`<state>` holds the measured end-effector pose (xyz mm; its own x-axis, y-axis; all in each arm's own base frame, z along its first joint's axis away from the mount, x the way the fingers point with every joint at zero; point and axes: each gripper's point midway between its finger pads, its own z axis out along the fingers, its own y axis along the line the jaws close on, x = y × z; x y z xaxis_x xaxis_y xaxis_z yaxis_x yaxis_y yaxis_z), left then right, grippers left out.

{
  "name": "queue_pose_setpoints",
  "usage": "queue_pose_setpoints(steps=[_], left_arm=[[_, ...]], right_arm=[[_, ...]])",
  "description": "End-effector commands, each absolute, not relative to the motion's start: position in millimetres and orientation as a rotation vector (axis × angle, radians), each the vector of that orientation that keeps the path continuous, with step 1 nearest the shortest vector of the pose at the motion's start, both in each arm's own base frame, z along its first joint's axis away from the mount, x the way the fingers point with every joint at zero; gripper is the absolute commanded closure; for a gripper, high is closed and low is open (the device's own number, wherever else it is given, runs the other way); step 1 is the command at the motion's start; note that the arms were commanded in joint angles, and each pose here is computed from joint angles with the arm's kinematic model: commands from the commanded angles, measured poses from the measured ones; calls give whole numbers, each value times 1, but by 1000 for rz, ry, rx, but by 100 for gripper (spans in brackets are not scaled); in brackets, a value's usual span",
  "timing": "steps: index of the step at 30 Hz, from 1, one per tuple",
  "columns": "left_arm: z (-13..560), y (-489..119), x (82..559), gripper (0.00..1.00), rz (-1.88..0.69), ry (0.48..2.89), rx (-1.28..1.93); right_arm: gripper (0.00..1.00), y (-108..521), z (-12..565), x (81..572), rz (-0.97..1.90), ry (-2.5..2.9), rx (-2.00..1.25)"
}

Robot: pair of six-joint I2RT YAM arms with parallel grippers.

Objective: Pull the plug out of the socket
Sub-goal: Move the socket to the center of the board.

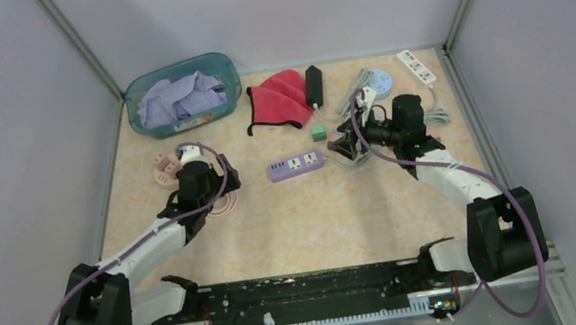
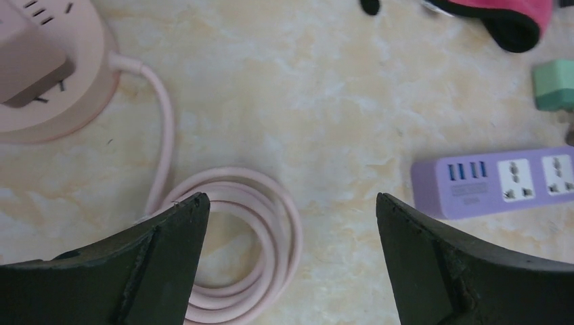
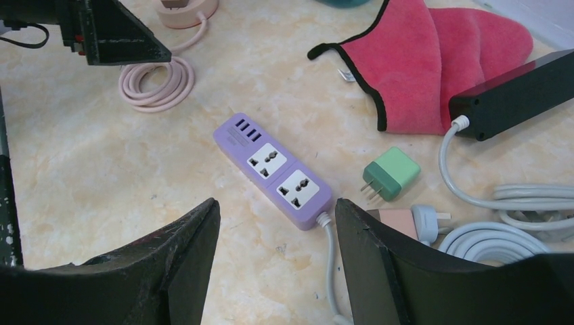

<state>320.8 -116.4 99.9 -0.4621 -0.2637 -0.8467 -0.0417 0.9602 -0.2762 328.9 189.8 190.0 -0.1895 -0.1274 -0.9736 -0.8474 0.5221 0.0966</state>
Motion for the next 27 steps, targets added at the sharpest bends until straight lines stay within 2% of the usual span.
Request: queue_pose_setpoints(steps=[1,6,15,27], left_arm=[[95,-93,336,4,-215,2044,-363],[92,-73,354,15,-166,2033,-489],[64,-40,373,45,72,2132,-728],[35,-23,376,45,253,2226,-812]], right_arm=[[37,190,228,332,772,1522,-876],[37,191,227,330,786,1514,-880],[37,192,227,329,791,1512,-884],[37,191,224,330,792,1519,-884]])
